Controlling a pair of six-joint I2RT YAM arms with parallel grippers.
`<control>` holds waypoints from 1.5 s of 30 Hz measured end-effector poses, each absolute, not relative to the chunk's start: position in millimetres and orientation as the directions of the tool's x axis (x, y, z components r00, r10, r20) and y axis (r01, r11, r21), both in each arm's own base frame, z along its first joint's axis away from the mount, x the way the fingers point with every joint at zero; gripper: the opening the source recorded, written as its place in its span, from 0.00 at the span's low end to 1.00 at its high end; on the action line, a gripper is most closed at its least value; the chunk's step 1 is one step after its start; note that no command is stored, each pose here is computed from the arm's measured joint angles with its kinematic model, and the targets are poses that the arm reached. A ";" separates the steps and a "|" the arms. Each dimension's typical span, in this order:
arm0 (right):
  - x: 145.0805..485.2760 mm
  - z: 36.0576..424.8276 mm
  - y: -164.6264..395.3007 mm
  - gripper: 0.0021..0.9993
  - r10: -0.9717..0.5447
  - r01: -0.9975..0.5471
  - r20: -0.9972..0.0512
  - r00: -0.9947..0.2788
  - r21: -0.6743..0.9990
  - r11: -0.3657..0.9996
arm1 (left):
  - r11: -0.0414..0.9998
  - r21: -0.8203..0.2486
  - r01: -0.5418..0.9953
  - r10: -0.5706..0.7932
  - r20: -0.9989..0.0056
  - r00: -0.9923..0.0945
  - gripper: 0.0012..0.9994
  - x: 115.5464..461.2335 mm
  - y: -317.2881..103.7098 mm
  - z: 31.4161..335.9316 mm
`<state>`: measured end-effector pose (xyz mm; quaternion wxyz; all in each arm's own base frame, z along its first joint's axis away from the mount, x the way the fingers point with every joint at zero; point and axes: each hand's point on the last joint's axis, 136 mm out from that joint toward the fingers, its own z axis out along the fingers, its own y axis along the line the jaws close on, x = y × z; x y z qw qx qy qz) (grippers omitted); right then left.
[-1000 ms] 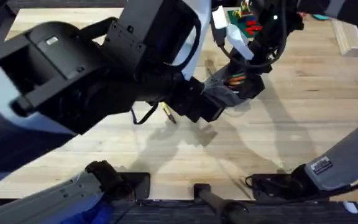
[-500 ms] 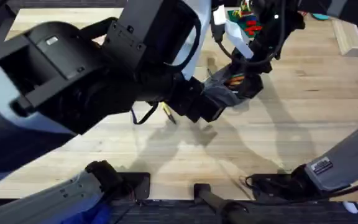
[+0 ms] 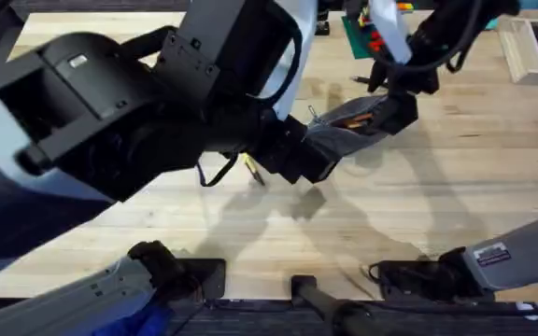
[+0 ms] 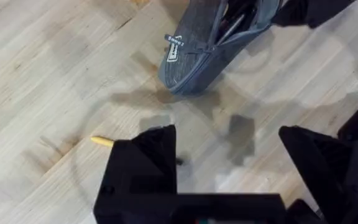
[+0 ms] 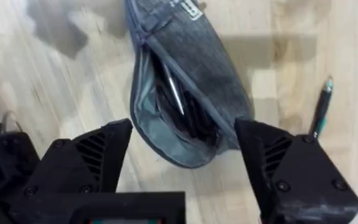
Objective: Unzip the bag, pick up the pens from the table one at a time and place them inside, then zip the bag closed.
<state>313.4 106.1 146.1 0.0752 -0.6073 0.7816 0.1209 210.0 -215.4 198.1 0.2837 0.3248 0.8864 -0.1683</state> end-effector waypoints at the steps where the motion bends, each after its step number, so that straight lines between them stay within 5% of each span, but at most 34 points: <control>1: 315.6 149.2 104.4 1.00 -0.926 -0.964 -0.269 -0.267 0.096 0.250 | 0.732 -0.114 0.671 0.480 -0.612 -0.628 1.00 210.0 -215.4 198.1; 14: 364.2 196.2 86.9 1.00 -0.797 -0.858 -0.369 -0.478 0.000 0.514 | 0.732 -0.114 0.671 0.480 -0.612 -0.628 1.00 210.0 -215.4 198.1; 21: 369.7 193.7 63.6 1.00 -0.652 -0.678 -0.288 -0.701 -0.011 0.735 | 0.733 -0.114 0.671 0.480 -0.612 -0.628 1.00 210.0 -215.3 198.1; 45: 419.3 192.6 41.7 1.00 -0.514 -0.510 -0.372 -0.773 -0.116 0.852 | 0.732 -0.114 0.671 0.480 -0.612 -0.628 1.00 210.0 -215.4 198.1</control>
